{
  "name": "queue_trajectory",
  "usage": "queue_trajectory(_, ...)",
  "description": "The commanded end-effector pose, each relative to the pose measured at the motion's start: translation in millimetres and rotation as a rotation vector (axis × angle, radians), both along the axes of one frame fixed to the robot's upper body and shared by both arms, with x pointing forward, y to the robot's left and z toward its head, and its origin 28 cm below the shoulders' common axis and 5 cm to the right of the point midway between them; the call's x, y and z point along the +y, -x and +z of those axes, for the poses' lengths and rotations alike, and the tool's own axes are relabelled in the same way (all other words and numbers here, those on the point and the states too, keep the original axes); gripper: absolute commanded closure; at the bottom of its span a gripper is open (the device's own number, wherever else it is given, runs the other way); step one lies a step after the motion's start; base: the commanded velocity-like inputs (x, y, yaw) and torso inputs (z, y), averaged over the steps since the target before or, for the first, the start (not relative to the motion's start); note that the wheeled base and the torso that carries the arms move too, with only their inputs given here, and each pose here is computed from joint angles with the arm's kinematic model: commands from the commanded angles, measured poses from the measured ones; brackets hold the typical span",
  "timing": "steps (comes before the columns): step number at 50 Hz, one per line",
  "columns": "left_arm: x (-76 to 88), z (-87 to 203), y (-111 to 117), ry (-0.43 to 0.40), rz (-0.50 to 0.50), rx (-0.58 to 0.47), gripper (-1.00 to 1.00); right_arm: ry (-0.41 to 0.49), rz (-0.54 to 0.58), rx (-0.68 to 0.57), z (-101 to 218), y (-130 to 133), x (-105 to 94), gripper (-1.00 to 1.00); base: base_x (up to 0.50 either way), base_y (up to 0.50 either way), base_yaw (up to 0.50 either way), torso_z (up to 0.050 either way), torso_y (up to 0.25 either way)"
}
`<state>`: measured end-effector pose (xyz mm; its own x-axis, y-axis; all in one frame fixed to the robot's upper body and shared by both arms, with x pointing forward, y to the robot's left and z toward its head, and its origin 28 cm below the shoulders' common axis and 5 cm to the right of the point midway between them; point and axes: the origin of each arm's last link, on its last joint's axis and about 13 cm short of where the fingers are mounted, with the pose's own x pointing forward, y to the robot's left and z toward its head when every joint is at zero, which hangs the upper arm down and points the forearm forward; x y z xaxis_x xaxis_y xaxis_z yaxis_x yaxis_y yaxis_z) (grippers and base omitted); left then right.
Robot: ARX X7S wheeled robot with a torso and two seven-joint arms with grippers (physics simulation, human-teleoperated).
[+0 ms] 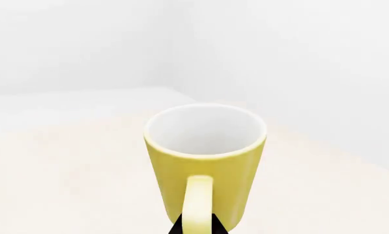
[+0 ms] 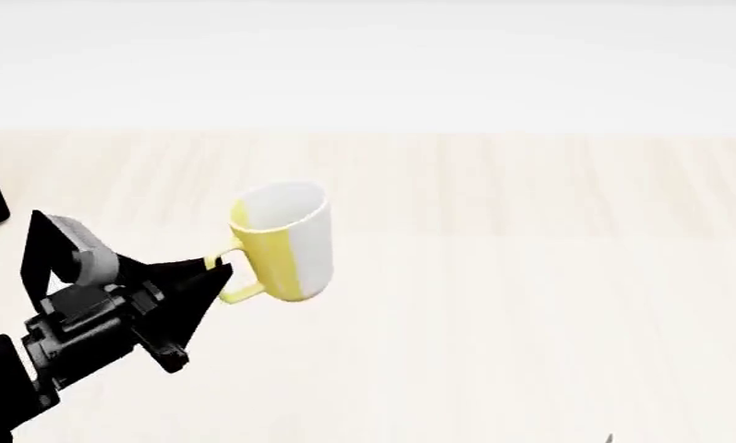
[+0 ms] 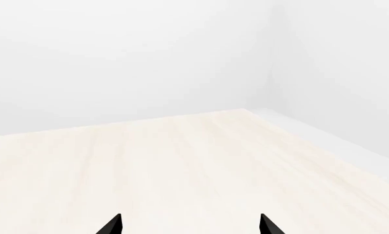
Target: Put the yellow and white mug to the front of the white mug.
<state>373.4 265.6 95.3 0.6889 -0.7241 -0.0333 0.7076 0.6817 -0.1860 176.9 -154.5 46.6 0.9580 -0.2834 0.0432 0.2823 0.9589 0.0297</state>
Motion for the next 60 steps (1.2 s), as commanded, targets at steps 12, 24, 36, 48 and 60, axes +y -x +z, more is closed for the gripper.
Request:
queue_trajectory(12,15.8,40.5,-12.4,0.056,-0.307,0.027,1.0,-0.002,-0.012,0.004,-1.5,0.9,-2.3,-1.0,0.0,0.0,0.0,0.0,0.0)
queue_trajectory(24,-2.7,27.0,0.9,0.036,-0.415,0.013,1.0,0.001,-0.012,0.0,-0.3,1.2,-2.3,-1.0,0.0,0.0,0.0,0.0,0.001)
queue_trajectory(36,-4.2,9.2,3.9,-0.018,-0.398,0.028,1.0,0.001,-0.01,-0.003,0.3,2.2,-2.1,-1.0,0.0,0.0,0.0,0.0,0.0)
queue_trajectory(48,-4.6,-10.3,5.0,-0.068,-0.388,0.049,1.0,0.0,-0.009,-0.005,0.6,3.0,-1.9,-1.0,0.0,0.0,0.0,0.0,0.0)
queue_trajectory(60,-7.7,-26.3,6.6,-0.078,-0.382,0.059,1.0,0.001,-0.006,-0.005,0.4,2.9,-1.4,-1.0,0.0,0.0,0.0,0.0,0.001)
